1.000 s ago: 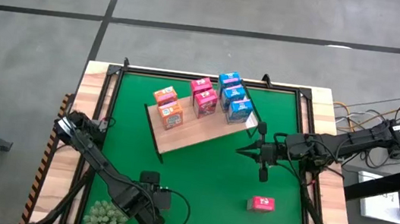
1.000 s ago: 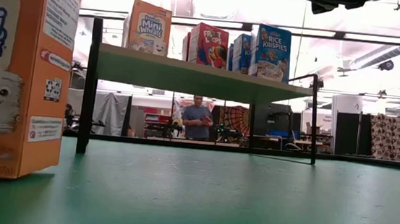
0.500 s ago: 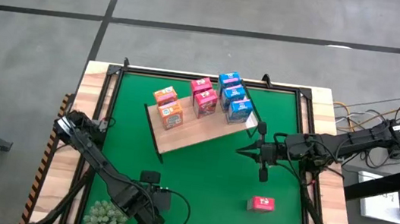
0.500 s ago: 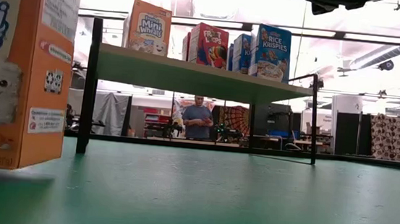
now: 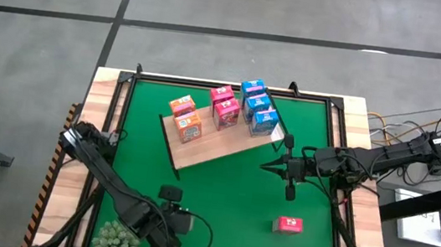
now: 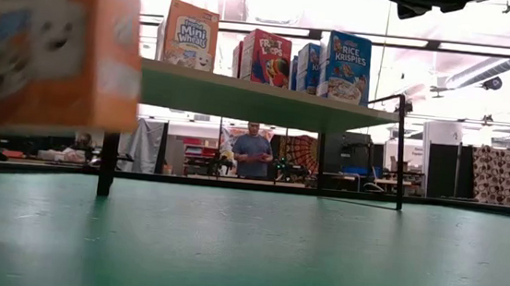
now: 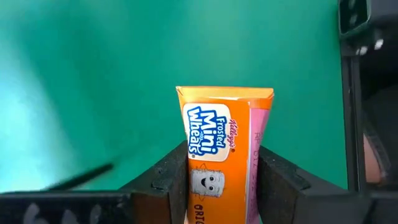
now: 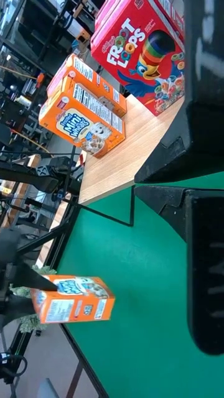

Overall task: Stack cereal on shelf
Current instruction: Put the orange cereal box on the shelf aligned with other orange cereal boxes

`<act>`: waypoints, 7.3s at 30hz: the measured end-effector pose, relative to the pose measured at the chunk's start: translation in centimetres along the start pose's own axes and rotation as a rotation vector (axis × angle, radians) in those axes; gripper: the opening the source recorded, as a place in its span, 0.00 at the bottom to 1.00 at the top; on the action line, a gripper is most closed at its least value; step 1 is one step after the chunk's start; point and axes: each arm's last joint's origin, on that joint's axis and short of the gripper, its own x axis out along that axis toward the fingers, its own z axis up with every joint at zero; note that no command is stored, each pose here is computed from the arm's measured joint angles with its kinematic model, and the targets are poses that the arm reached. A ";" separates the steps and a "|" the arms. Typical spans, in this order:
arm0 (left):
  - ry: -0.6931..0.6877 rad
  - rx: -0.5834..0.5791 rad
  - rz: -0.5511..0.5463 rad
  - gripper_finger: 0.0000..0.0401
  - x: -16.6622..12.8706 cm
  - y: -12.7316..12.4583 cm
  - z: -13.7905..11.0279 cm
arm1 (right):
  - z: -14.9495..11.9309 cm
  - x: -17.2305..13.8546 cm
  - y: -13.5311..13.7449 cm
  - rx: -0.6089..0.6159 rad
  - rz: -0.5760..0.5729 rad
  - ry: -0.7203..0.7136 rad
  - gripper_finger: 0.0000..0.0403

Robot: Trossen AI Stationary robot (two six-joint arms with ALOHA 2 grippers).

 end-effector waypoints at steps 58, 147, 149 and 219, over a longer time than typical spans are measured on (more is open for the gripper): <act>0.024 -0.475 0.169 0.32 -6.6 18.2 6.4 | -0.5 0.0 0.2 0.018 0.015 0.047 0.02; 0.005 -0.333 0.249 0.55 -7.1 19.2 6.3 | -0.5 0.0 0.2 0.017 0.014 0.047 0.02; 0.002 -0.322 0.247 0.55 -7.2 19.1 6.3 | -0.5 0.0 0.1 0.017 0.014 0.047 0.02; -0.689 0.098 0.412 0.15 -1.0 10.5 -9.7 | 1.8 7.0 0.3 -0.047 -0.041 -0.058 0.02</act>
